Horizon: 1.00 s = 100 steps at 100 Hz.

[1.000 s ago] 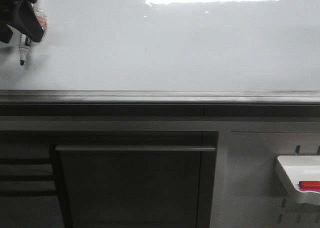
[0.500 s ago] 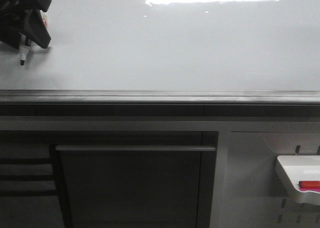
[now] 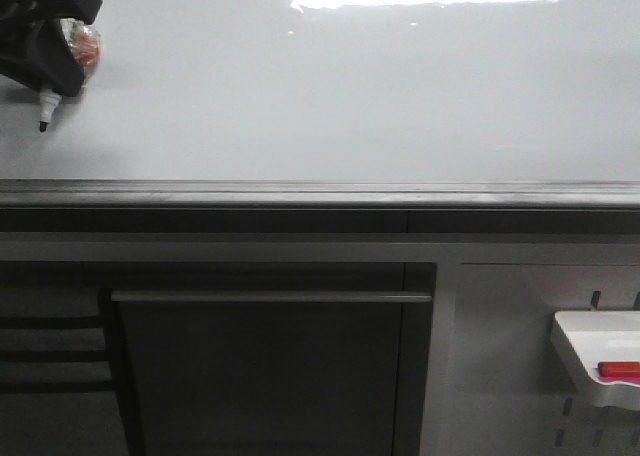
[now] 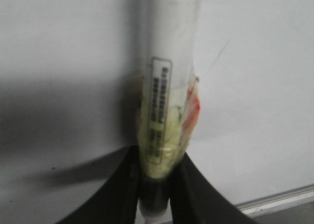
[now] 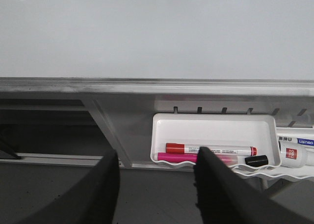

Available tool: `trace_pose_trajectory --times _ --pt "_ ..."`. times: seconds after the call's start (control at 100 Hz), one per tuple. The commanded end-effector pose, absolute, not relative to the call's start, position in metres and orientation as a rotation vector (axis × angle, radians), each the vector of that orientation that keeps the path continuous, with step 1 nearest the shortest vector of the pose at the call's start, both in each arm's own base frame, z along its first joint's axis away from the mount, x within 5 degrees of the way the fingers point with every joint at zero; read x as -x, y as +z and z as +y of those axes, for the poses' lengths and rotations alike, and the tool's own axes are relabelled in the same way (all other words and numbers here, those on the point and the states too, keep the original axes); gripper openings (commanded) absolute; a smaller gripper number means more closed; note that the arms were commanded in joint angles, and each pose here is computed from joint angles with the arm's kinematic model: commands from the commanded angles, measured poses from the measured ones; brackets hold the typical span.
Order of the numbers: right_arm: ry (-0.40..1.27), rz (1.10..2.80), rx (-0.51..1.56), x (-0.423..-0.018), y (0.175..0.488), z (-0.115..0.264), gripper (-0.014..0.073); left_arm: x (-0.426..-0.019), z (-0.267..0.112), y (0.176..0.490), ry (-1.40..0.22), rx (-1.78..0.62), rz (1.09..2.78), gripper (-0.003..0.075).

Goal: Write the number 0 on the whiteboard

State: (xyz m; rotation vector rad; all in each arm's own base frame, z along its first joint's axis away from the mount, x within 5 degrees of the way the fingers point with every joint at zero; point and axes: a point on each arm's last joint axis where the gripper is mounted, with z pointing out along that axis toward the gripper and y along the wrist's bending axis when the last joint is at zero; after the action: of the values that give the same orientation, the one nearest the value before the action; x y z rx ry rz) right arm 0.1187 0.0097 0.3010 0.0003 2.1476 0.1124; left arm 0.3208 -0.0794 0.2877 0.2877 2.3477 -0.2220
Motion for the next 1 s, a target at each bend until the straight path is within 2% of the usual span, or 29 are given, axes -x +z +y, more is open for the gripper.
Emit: trace_pose_trajectory --times 0.0,0.15,0.35,0.45,0.63,0.81,0.99 --pt "0.108 2.048 0.002 -0.124 0.317 0.009 0.032 -0.322 -0.082 0.311 -0.232 -0.275 2.238 0.0006" --pt "0.108 2.048 0.002 -0.124 0.317 0.009 0.032 -0.316 -0.081 0.316 -0.223 -0.311 2.245 -0.002" --pt "0.119 2.056 0.013 -0.123 0.323 0.011 0.032 -0.286 -0.078 0.338 -0.162 -0.535 2.24 -0.002" --pt "0.141 2.06 0.086 -0.124 0.331 0.016 0.032 -0.265 -0.08 0.348 -0.16 -0.651 2.256 -0.002" --pt "0.259 2.106 0.393 -0.133 0.341 0.04 0.032 -0.228 -0.103 0.364 -0.19 -0.927 2.182 -0.002" --pt "0.335 2.176 0.715 -0.15 0.353 0.067 0.032 -0.194 -0.136 0.364 -0.258 -1.238 2.121 -0.002" --pt "0.395 2.119 1.093 -0.159 0.367 0.107 0.032 -0.169 -0.167 0.36 -0.316 -1.47 2.016 -0.002"
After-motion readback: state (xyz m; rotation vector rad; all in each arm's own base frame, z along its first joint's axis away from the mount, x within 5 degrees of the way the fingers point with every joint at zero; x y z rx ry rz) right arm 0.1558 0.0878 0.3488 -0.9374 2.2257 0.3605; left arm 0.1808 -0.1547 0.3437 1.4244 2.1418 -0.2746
